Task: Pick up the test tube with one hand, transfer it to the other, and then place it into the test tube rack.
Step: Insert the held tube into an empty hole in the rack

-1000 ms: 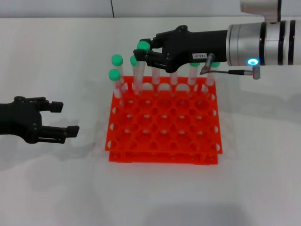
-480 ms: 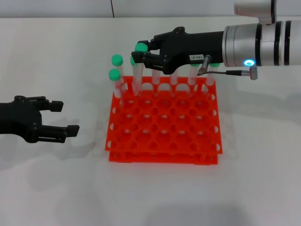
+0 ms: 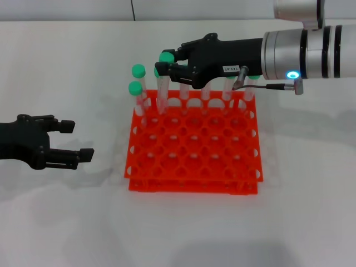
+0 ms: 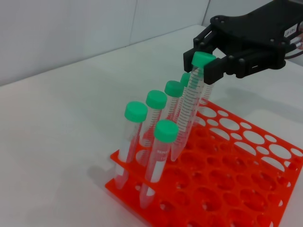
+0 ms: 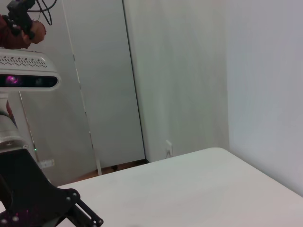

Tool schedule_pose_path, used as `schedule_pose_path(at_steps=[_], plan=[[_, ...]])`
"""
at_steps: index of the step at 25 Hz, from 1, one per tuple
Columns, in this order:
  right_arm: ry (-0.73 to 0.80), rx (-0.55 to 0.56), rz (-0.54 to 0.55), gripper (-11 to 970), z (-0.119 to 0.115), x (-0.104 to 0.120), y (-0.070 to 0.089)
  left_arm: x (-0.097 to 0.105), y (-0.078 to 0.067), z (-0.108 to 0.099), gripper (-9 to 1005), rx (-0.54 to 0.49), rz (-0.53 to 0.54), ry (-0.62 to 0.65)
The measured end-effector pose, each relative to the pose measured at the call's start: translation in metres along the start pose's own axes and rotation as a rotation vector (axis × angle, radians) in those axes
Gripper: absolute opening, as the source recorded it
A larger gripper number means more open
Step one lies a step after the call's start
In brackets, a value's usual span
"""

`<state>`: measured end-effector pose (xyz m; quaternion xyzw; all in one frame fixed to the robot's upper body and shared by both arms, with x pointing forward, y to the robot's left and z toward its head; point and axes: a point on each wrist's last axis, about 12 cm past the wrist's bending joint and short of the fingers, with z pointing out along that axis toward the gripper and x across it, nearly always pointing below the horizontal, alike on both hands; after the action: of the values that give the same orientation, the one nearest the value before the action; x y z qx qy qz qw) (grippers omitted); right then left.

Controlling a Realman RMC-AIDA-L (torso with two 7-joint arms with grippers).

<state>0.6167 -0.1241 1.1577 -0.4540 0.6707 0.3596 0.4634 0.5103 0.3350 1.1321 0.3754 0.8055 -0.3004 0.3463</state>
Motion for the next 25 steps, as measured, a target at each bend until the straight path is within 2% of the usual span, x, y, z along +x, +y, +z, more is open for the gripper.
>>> schedule_pose_path(at_steps=[25], plan=[[0.036, -0.006, 0.003, 265, 0.0073, 0.005, 0.0007, 0.0018, -0.0005, 0.002, 889, 0.006, 0.005, -0.001]])
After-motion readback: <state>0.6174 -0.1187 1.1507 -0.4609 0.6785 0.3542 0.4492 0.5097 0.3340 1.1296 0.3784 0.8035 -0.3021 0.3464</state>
